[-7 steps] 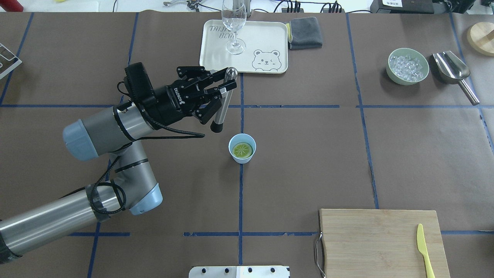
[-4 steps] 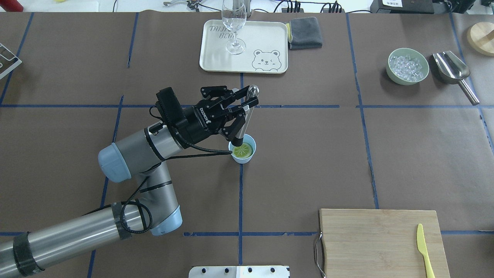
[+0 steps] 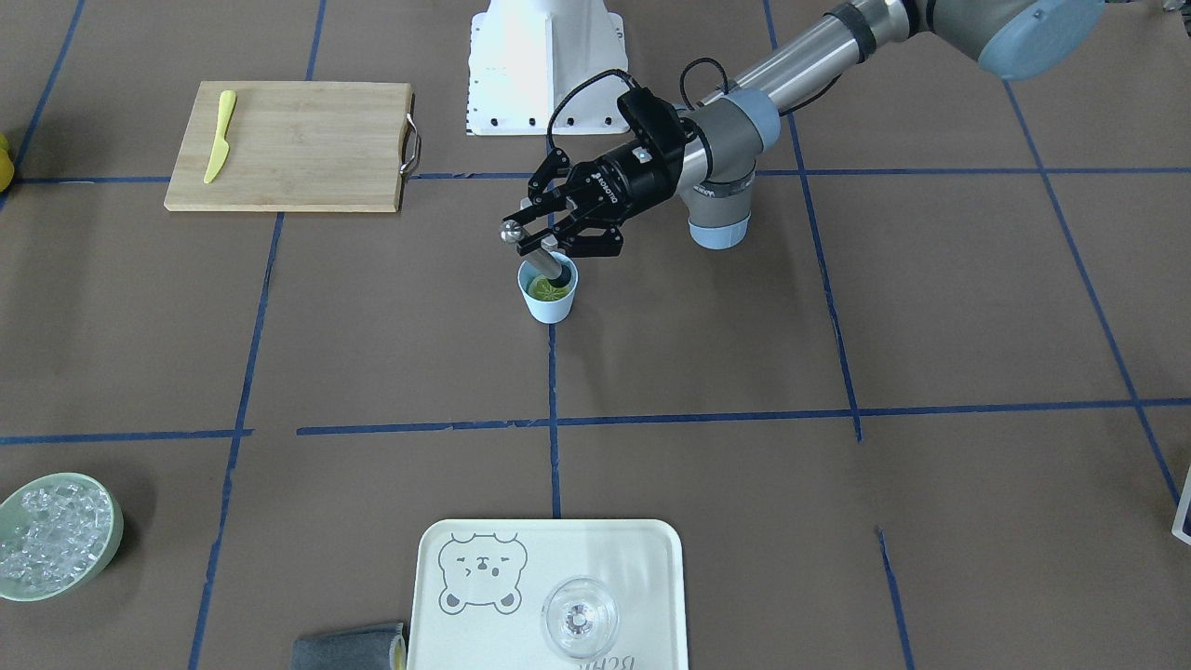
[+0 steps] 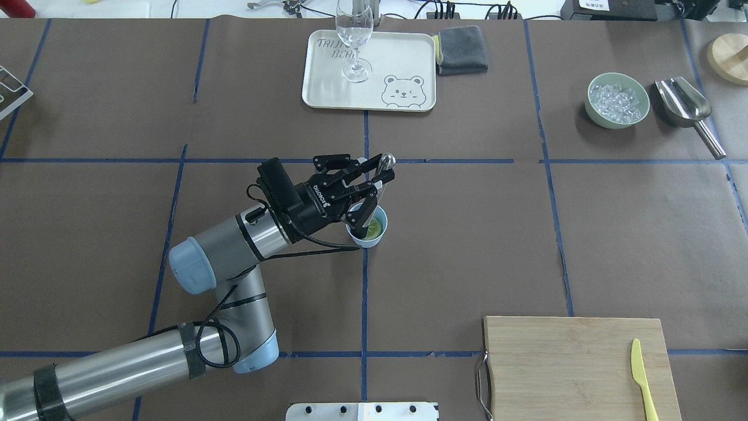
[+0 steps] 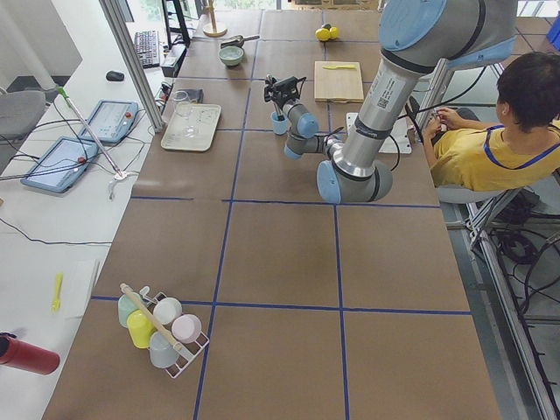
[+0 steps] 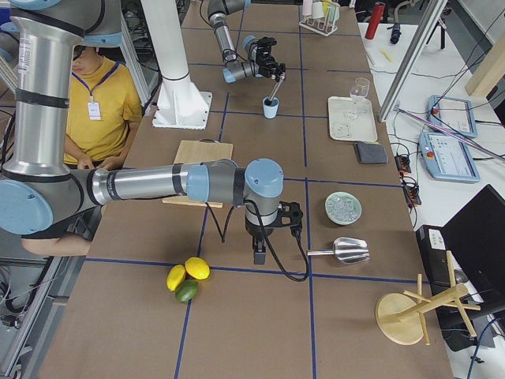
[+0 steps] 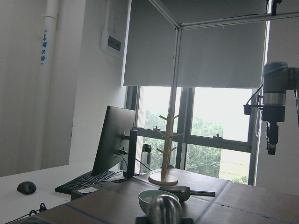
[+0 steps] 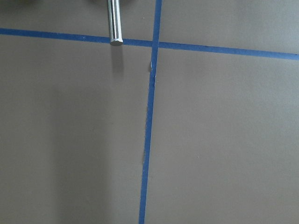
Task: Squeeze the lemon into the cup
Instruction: 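Press the muddler down onto the lemon inside the cup with the left gripper, then lift the muddler out of the cup and carry it back with the left gripper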
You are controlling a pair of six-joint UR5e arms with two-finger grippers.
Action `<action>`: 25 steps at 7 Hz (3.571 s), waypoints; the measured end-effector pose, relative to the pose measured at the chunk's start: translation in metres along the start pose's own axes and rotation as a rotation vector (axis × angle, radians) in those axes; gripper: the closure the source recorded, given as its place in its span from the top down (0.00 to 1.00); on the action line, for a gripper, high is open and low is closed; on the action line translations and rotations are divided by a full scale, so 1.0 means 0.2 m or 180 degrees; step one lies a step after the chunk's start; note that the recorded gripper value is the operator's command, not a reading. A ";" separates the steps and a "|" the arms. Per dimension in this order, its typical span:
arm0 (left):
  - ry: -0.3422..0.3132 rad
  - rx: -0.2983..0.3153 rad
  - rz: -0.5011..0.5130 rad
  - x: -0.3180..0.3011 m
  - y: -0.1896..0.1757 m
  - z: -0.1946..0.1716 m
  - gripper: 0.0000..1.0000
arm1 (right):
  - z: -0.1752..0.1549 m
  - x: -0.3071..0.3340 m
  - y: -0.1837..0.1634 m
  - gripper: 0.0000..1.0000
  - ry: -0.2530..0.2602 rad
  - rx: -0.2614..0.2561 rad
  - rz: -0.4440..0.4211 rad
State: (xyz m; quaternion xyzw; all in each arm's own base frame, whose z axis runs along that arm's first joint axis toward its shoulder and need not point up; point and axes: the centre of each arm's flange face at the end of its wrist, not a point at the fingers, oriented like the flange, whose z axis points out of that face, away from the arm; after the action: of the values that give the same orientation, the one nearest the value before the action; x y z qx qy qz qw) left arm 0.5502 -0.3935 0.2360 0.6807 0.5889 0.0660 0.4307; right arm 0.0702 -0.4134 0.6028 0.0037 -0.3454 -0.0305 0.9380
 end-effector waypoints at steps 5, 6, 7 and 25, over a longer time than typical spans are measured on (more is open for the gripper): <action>-0.0058 0.0051 -0.0025 0.03 -0.03 0.01 0.00 | -0.01 0.01 0.00 1.00 0.0000 0.0016 0.0011; -0.0051 0.0154 -0.0082 0.02 -0.12 0.02 0.00 | -0.01 0.01 0.00 1.00 0.0000 0.0017 0.0011; -0.0043 0.0242 -0.0198 0.00 -0.21 0.03 0.00 | -0.01 0.01 0.00 1.00 0.0000 0.0018 0.0010; -0.3277 -0.3918 -0.0747 -1.20 -0.09 -0.96 0.00 | 0.01 0.02 -0.01 1.00 -0.0010 -0.0003 0.0014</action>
State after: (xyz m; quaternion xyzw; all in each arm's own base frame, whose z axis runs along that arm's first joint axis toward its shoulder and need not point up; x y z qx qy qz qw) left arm 0.3512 -0.5027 0.4440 0.2006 0.2426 0.0111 0.9491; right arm 0.0721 -0.4147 0.6068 0.0025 -0.3469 -0.0286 0.9375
